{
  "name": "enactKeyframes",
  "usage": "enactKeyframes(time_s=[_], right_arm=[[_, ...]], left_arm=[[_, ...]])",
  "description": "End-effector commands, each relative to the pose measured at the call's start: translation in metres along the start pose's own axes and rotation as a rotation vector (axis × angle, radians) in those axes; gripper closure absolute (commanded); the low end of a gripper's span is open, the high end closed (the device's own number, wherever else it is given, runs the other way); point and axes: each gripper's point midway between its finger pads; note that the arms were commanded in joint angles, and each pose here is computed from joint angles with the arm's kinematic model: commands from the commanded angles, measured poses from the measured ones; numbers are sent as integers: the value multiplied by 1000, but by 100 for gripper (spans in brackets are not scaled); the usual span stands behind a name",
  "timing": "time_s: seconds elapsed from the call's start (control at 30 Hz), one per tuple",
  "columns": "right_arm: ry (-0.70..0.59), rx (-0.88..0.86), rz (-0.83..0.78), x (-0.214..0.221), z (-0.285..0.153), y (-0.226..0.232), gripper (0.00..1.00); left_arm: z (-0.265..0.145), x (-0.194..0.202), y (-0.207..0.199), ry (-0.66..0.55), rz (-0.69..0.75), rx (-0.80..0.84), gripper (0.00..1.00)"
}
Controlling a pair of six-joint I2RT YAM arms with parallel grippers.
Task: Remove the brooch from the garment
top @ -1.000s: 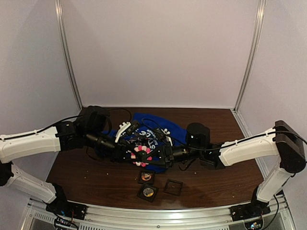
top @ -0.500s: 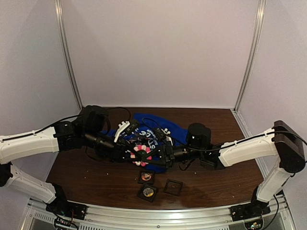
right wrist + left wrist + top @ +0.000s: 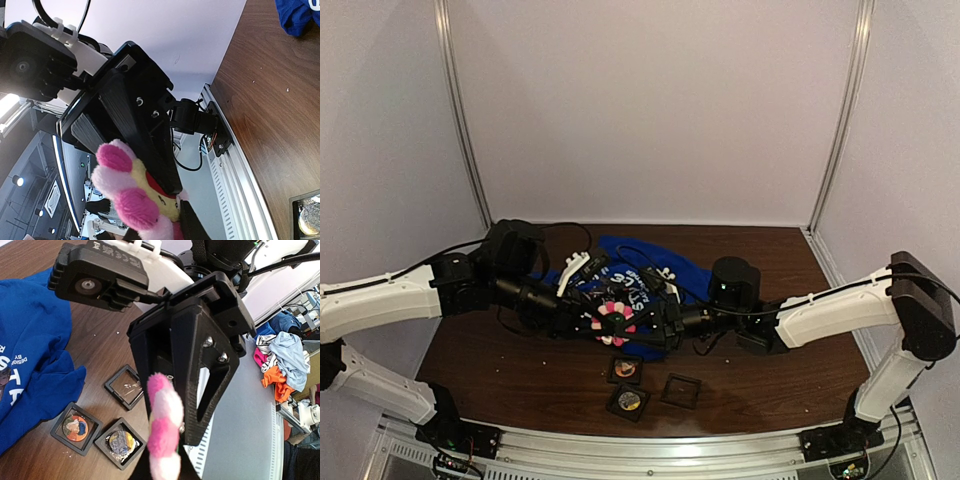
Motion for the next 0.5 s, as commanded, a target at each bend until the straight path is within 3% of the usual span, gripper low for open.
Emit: enactKeyframes(time_s=[0.0,0.47], right_arm=[[-233,221,145,-50,-17,-65,85],[-266,255,106,-51,-12,-59,80]], left_arm=[[-11,-10,-72,-21,160,251,100],[-9,-12,-73,-22,131,264,100]])
Point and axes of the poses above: each gripper's point midway between its finger pads, its own z axis out along the fingers, its own y axis along the line the jaws close on, x = y × z, and after that the axes turned 3 degrees about -z, right-handed
